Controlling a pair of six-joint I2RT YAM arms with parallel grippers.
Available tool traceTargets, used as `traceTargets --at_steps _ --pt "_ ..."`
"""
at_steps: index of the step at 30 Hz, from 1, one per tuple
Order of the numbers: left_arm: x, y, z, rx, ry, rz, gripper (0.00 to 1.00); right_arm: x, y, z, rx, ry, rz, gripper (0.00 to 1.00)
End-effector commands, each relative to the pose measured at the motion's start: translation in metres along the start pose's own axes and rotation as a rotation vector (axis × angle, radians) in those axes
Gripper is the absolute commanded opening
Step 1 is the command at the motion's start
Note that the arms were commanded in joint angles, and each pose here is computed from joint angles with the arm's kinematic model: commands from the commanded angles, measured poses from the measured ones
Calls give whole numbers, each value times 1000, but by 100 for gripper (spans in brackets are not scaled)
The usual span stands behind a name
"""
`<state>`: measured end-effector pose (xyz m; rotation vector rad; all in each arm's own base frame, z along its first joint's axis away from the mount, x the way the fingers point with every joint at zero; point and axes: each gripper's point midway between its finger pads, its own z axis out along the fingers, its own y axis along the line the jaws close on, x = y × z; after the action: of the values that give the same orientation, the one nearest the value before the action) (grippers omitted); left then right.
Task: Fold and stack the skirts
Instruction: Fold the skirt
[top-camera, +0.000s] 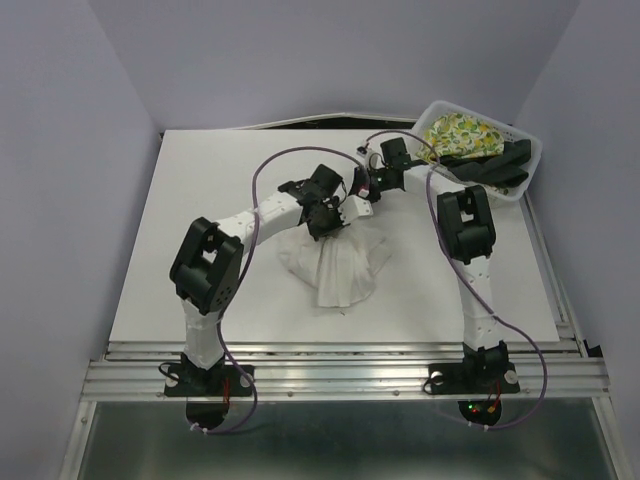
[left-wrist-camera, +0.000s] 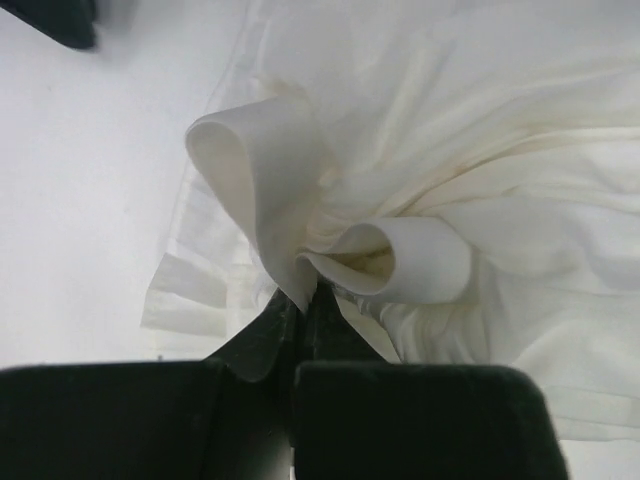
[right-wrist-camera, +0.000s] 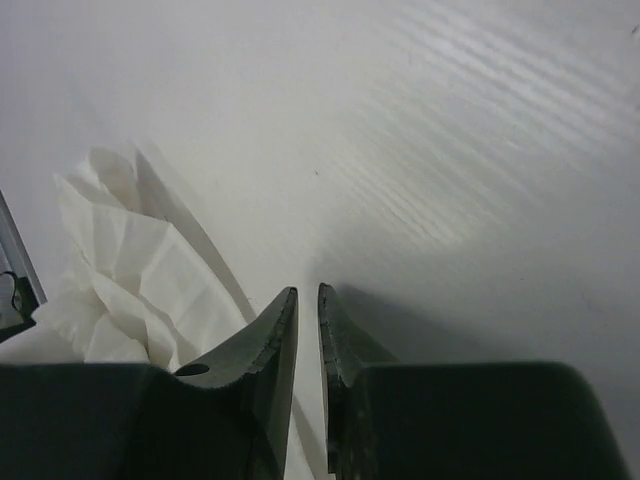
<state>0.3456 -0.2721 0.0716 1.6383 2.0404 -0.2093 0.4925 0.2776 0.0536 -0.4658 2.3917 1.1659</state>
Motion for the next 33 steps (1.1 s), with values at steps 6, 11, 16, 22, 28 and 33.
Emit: traceTargets --at_steps 6,11,16,22,28,33 --pt "3 4 33 164 132 45 8 7 6 -11 -1 18 58 20" --pt "-3 26 41 162 134 37 21 -15 -8 -54 80 -70 80 24" --pt "-45 70 1 21 25 21 67 -19 -2 -83 131 -108 44 27" --pt "-88 105 -83 -170 -127 -92 93 -45 38 -130 156 -209 -55 27" --pt "-81 97 -127 -164 -277 -304 83 -43 114 -164 -46 -232 -81 28" --pt "-66 42 -120 62 -383 -479 59 17 166 -151 -218 -110 -126 28"
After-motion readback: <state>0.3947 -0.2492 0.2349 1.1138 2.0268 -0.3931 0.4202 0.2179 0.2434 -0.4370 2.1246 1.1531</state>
